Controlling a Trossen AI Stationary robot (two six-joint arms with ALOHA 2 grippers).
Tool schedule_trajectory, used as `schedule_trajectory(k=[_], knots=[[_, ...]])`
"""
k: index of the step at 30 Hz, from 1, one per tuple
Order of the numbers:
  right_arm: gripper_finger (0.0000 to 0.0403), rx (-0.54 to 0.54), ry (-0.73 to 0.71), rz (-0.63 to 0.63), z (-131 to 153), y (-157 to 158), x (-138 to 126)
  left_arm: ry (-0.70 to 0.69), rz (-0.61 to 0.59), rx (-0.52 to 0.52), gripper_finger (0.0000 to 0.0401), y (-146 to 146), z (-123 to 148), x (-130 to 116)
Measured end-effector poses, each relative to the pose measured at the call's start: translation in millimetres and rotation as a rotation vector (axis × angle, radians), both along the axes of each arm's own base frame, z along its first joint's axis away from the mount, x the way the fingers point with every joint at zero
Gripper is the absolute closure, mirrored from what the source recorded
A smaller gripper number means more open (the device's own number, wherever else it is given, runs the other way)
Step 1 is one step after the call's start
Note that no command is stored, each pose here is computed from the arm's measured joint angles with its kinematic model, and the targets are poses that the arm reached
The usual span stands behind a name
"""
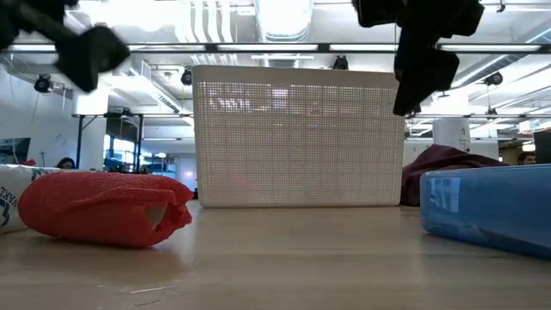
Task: Pick & place medical supplies in basket/bin
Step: Put the red bandage into the white bin
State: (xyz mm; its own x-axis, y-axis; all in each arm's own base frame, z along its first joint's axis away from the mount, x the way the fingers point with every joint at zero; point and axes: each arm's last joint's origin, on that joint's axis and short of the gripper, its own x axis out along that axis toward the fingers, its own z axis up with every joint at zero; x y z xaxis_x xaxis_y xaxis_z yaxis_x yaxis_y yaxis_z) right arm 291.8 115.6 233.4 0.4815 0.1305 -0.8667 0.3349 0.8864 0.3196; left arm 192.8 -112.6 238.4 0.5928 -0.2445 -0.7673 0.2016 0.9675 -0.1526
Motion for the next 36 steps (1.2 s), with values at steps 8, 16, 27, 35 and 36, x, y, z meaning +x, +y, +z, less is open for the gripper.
schedule_trajectory(k=[8,16,27,35,36], knots=[[0.0074,-0.014,0.012,0.046,8.3,20.7,3.0,0.081,-0.016,0.063,0.0104,-30.7,-37.4,44.0],[0.0074,-0.027,0.051,-0.017,9.2,35.3,-15.0,0.242,-0.040,0.190,0.0104,-53.0,-74.4,82.2],[0.0074,-0.029,0.043,-0.041,9.0,49.0,-24.9,0.317,-0.038,0.226,0.0235,-59.1,-79.0,95.8],[0.0074,-0.147,-0.038,-0.142,27.1,44.7,-44.7,0.226,0.042,0.247,0.0354,-41.0,-8.5,94.0],[0.0074,-0.159,-0.055,-0.162,31.4,43.3,-48.8,0.189,0.068,0.244,0.0354,-35.4,8.0,93.2]])
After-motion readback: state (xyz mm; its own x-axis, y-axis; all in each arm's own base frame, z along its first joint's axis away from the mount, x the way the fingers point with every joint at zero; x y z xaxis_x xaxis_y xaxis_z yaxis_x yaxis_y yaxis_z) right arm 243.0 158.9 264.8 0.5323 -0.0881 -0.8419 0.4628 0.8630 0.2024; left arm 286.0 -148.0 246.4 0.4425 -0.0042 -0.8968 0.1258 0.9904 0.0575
